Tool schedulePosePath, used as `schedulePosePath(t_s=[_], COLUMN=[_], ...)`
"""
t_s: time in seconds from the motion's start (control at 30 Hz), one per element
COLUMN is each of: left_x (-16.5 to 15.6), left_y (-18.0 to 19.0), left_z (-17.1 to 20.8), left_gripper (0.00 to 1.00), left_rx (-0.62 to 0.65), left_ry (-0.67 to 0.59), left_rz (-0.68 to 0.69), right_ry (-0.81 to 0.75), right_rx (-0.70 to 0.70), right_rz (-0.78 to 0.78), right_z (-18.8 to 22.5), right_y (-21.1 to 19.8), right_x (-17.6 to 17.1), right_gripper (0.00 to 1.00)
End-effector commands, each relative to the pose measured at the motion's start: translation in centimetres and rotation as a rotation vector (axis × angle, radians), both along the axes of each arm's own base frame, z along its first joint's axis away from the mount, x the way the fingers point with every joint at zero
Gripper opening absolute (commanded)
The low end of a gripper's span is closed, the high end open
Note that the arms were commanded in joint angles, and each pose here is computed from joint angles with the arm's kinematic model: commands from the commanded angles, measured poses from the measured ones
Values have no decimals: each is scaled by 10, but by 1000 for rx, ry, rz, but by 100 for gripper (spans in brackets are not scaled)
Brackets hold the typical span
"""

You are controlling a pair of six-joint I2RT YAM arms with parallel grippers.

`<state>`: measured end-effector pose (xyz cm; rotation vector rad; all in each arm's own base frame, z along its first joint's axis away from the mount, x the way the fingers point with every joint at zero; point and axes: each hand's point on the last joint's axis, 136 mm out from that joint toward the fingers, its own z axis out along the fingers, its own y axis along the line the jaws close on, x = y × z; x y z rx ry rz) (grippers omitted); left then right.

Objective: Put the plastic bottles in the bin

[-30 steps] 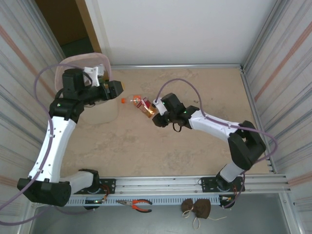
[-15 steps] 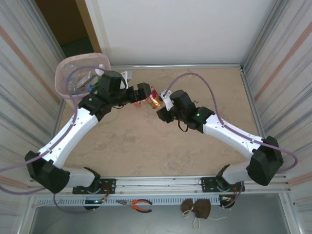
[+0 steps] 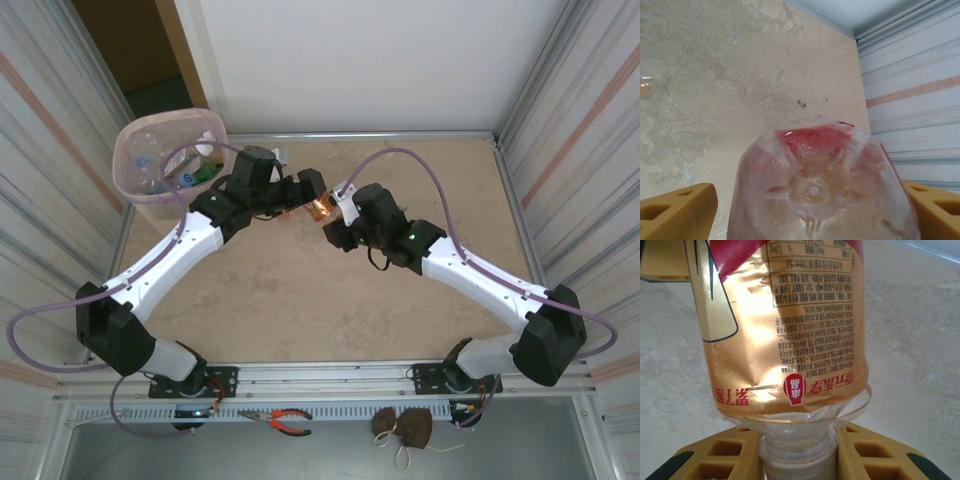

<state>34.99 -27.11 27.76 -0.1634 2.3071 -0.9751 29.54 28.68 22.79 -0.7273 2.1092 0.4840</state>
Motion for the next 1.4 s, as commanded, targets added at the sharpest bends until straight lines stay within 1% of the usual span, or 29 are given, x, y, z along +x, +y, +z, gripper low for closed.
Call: schedulePosePath(t_s=[0.0,0.13,0.27,0.37,0.4,0.43,0.47,0.57,0.6,0.67,0.77,0.87,1.0,1.2,1.37], left_x=[5,3,2,1,0,0,0,0,1,2,8,15,25,43,59], left_y=[-7,-9,-8,-8,-8,-7,-6,0,4,10,24,45,85,170,241], left_z=[27,29,36,42,45,48,51,63,68,78,97,119,149,184,189], left_gripper=[81,70,61,58,57,57,56,55,55,55,55,55,55,55,55], left_rx=[-61,-75,-90,-106,-111,-116,-118,-120,-119,-124,-141,-159,-177,-221,-260], left_ry=[-57,-55,-70,-80,-86,-91,-101,-131,-142,-163,-199,-237,-293,-355,-355], left_rz=[16,11,14,15,16,19,25,46,55,69,103,151,245,426,577], right_ry=[-28,-32,-36,-42,-43,-43,-47,-58,-60,-75,-107,-140,-161,-160,-145], right_rx=[64,65,68,77,82,85,91,114,122,145,185,212,218,219,217], right_rz=[-14,-20,-24,-26,-26,-27,-31,-38,-41,-49,-63,-84,-105,-116,-111], right_z=[29,31,33,37,39,41,44,57,61,74,93,108,117,116,111], right_y=[0,-1,-3,-3,-3,-4,-5,-8,-11,-16,-27,-38,-49,-55,-51], right_x=[-3,-2,-3,-3,-4,-4,-5,-8,-10,-15,-22,-28,-33,-34,-31], right_gripper=[20,20,20,21,23,26,30,53,59,67,71,74,75,76,76])
